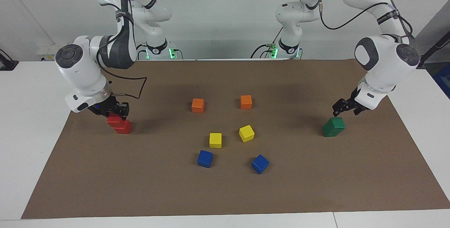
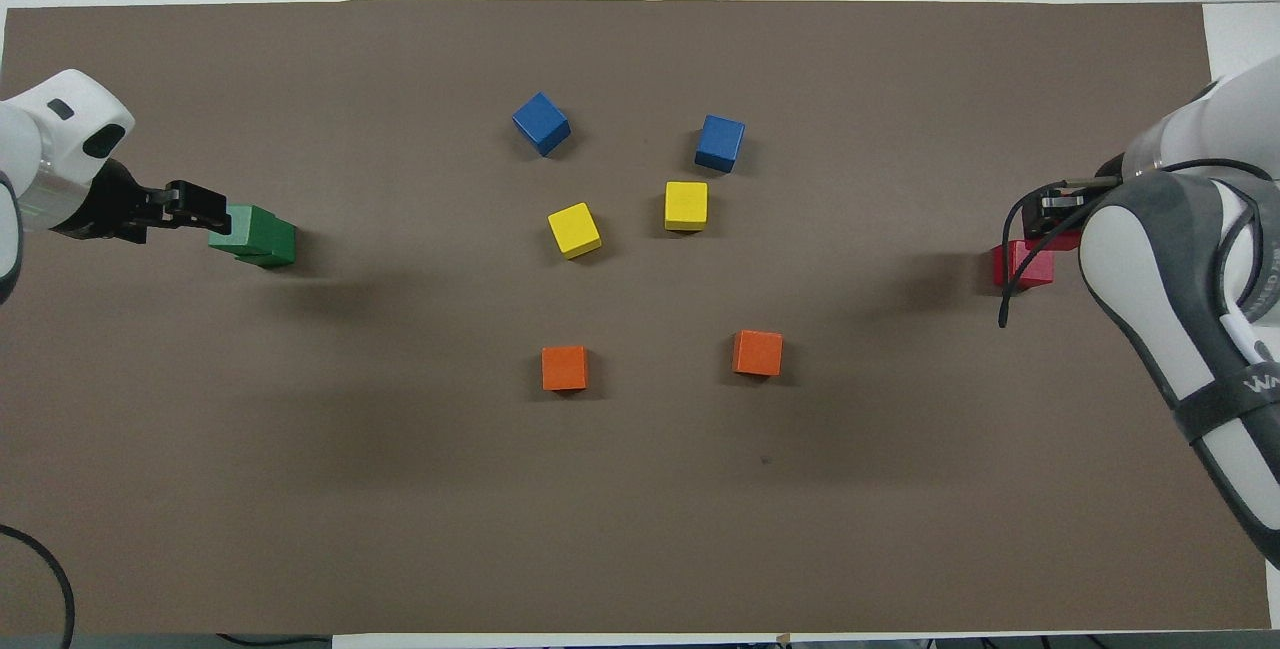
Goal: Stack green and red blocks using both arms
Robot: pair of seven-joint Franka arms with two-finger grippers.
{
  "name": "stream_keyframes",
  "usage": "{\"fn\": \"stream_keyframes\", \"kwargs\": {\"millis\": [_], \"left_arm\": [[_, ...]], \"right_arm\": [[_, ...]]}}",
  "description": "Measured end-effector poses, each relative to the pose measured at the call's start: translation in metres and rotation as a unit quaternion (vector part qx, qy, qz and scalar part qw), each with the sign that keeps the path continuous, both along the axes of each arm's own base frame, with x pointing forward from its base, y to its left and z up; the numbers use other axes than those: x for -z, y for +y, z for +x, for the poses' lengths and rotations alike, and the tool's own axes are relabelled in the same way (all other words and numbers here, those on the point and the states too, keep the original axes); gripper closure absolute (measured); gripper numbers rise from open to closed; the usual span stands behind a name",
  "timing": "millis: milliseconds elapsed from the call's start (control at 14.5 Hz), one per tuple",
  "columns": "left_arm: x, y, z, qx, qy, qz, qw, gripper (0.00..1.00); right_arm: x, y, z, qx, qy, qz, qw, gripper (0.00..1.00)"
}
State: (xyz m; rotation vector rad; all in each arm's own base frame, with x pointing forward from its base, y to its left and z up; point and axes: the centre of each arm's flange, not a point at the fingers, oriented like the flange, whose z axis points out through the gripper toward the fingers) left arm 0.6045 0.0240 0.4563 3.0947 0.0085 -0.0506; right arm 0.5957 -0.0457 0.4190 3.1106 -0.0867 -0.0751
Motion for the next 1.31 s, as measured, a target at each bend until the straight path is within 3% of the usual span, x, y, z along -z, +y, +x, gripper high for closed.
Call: {"fn": "stream_keyframes", "kwargs": {"millis": [414, 1312], "left_arm": [[-0.088, -0.005, -0.042, 0.006, 0.005, 0.000, 1.000, 0.00], [-0.079, -0.021, -0.045, 0.021, 0.021, -0.001, 1.000, 0.00]], "right_arm": [[0.024, -0.015, -0.021, 0.008, -0.010, 0.002, 1.000, 0.45], [0.051, -0.034, -0.022, 0.020, -0.028, -0.001, 0.999, 0.45]]}}
